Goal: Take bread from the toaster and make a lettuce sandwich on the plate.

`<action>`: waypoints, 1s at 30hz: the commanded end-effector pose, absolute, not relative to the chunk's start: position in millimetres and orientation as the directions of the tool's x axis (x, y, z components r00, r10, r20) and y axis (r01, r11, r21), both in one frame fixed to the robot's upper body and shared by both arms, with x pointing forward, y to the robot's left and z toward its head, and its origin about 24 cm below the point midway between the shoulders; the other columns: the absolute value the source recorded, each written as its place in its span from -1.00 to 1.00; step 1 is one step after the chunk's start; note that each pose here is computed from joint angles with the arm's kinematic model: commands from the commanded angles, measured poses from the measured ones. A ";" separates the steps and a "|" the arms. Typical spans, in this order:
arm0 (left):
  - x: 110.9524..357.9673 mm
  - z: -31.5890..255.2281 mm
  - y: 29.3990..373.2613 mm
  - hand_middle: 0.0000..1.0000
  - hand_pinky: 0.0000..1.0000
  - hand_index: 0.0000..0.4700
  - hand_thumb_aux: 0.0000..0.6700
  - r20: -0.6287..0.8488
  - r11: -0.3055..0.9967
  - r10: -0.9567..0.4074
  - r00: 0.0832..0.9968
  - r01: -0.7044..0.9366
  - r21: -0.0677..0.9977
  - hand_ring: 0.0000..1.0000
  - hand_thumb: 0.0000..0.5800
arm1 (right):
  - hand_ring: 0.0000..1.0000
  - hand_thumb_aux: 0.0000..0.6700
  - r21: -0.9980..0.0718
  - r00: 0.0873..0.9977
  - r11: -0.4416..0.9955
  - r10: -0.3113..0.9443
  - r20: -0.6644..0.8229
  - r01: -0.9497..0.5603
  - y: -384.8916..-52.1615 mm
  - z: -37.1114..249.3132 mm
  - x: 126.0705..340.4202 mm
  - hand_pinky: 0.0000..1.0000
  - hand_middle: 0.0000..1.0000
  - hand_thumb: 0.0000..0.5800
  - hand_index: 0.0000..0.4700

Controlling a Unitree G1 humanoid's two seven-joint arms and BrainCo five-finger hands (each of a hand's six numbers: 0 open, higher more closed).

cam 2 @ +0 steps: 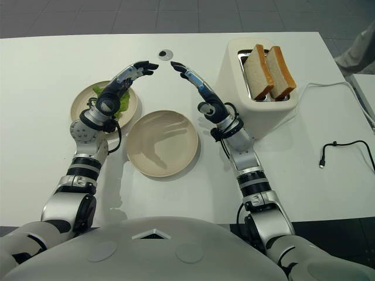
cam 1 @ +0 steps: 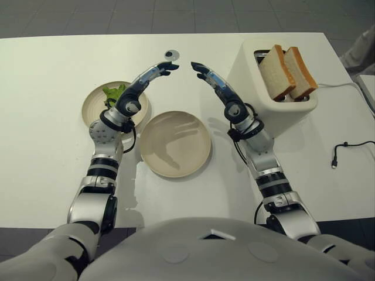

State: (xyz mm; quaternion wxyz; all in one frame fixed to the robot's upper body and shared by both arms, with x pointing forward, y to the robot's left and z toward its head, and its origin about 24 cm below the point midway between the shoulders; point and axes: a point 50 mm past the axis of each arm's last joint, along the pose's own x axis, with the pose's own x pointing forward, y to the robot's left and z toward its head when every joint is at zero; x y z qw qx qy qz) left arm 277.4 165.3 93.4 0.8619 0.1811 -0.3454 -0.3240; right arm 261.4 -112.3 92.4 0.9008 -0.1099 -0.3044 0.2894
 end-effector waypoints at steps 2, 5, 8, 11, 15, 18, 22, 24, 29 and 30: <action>270.7 83.4 175.5 -0.75 -0.75 -1.00 -1.00 0.405 0.681 -0.715 0.570 0.440 0.585 -0.75 -1.00 | -1.00 -1.00 -0.279 0.639 0.817 0.571 0.516 -0.504 -117.1 101.5 259.0 -1.00 -1.00 -1.00 -1.00; 271.2 93.6 174.1 -0.84 -0.84 -1.00 -1.00 0.488 0.739 -0.667 0.563 0.420 0.527 -0.84 -1.00 | -1.00 -1.00 -0.258 0.629 0.813 0.571 0.527 -0.522 -117.6 106.1 257.3 -1.00 -1.00 -1.00 -1.00; 271.0 101.0 167.6 -1.00 -1.00 -1.00 -1.00 0.549 0.776 -0.631 0.548 0.428 0.464 -1.00 -1.00 | -1.00 -1.00 -0.248 0.591 0.803 0.573 0.568 -0.541 -118.8 121.4 250.5 -1.00 -1.00 -1.00 -1.00; 272.2 103.1 162.7 -1.00 -1.00 -1.00 -1.00 0.554 0.775 -0.632 0.542 0.434 0.459 -1.00 -1.00 | -1.00 -1.00 -0.338 0.479 0.762 0.622 0.619 -0.553 -122.0 149.2 223.3 -1.00 -1.00 -1.00 -1.00; 274.4 103.3 164.6 -1.00 -1.00 -1.00 -1.00 0.537 0.767 -0.640 0.550 0.421 0.484 -1.00 -1.00 | -1.00 -1.00 -0.529 0.425 0.678 0.734 0.530 -0.510 -136.7 160.9 197.6 -1.00 -1.00 -1.00 -1.00; 277.5 107.4 167.3 -1.00 -1.00 -1.00 -1.00 0.553 0.785 -0.617 0.560 0.390 0.482 -1.00 -1.00 | -1.00 -1.00 -0.601 0.443 0.660 0.750 0.491 -0.451 -159.5 173.6 187.6 -1.00 -1.00 -1.00 -1.00; 275.7 112.6 171.7 -1.00 -1.00 -1.00 -1.00 0.570 0.796 -0.601 0.561 0.353 0.492 -1.00 -1.00 | -1.00 -1.00 -0.732 0.609 0.654 0.665 0.433 -0.194 -205.7 189.5 198.5 -1.00 -1.00 -1.00 -1.00; 273.4 111.4 172.7 -1.00 -1.00 -1.00 -1.00 0.569 0.794 -0.603 0.560 0.351 0.496 -1.00 -1.00 | -1.00 -1.00 -0.784 0.705 0.618 0.582 0.406 -0.059 -232.1 192.0 207.6 -1.00 -1.00 -1.00 -1.00; 270.7 108.3 175.0 -1.00 -1.00 -1.00 -1.00 0.566 0.799 -0.595 0.571 0.345 0.492 -1.00 -1.00 | -1.00 -1.00 -0.858 0.845 0.506 0.416 0.335 0.091 -269.3 185.8 223.5 -1.00 -1.00 -1.00 -1.00; 269.8 107.6 175.4 -1.00 -1.00 -1.00 -1.00 0.566 0.801 -0.593 0.574 0.343 0.491 -1.00 -1.00 | -1.00 -1.00 -0.865 0.866 0.487 0.377 0.330 0.117 -275.8 183.2 227.6 -1.00 -1.00 -1.00 -1.00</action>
